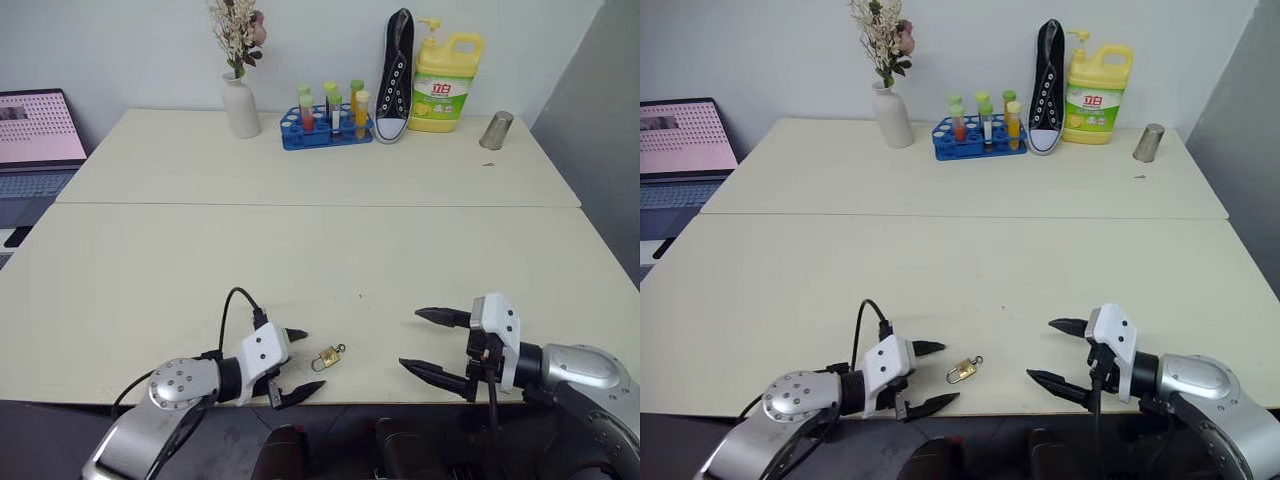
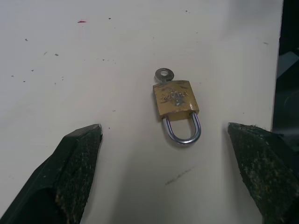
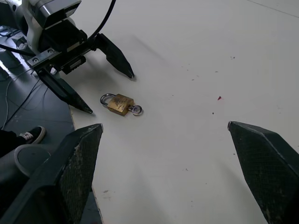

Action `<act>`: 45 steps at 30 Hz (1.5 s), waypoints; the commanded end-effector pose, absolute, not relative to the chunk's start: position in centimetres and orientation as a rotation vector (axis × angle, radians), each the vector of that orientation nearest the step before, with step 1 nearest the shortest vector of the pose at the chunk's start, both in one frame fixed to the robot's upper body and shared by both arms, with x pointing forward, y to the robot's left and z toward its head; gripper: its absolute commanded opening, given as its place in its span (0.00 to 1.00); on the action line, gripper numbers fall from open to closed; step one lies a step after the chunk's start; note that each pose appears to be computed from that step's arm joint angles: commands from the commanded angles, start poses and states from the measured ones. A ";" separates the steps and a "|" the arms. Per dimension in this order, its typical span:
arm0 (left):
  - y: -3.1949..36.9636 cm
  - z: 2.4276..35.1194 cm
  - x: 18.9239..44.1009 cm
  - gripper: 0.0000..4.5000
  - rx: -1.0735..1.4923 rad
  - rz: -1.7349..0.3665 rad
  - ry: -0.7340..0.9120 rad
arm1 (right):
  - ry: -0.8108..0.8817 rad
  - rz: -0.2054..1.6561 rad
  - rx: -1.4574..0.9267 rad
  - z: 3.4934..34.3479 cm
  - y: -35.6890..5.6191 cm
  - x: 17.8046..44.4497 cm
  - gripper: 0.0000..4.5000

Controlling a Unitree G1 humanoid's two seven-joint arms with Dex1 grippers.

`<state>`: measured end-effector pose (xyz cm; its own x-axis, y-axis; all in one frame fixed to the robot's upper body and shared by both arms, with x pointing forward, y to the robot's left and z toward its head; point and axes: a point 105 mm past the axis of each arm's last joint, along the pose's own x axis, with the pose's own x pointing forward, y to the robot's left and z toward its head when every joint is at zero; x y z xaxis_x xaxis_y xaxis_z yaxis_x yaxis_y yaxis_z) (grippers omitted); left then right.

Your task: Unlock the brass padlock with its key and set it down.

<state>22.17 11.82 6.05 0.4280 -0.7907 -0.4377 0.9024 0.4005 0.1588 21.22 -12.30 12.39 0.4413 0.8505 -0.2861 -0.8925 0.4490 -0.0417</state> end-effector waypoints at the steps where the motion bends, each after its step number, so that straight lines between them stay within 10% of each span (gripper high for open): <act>1: 11.2 6.1 22.6 1.00 0.408 -1.081 0.294 | 0.197 1.108 -0.216 13.6 -11.7 20.9 1.00; 16: 9.5 4.4 23.0 1.00 0.415 -1.081 0.365 | 0.206 1.109 -0.233 14.0 -11.4 20.8 1.00; 28: 9.9 5.2 23.6 0.22 0.397 -1.070 0.349 | 0.195 1.106 -0.233 14.2 -11.2 21.1 1.00; 31: 9.8 5.8 24.2 0.22 0.384 -1.057 0.306 | 0.190 1.104 -0.232 14.2 -11.2 21.2 1.00; 45: 6.1 17.2 29.3 0.22 0.700 -0.994 -0.547 | 0.080 1.046 -0.181 16.5 -10.8 24.4 1.00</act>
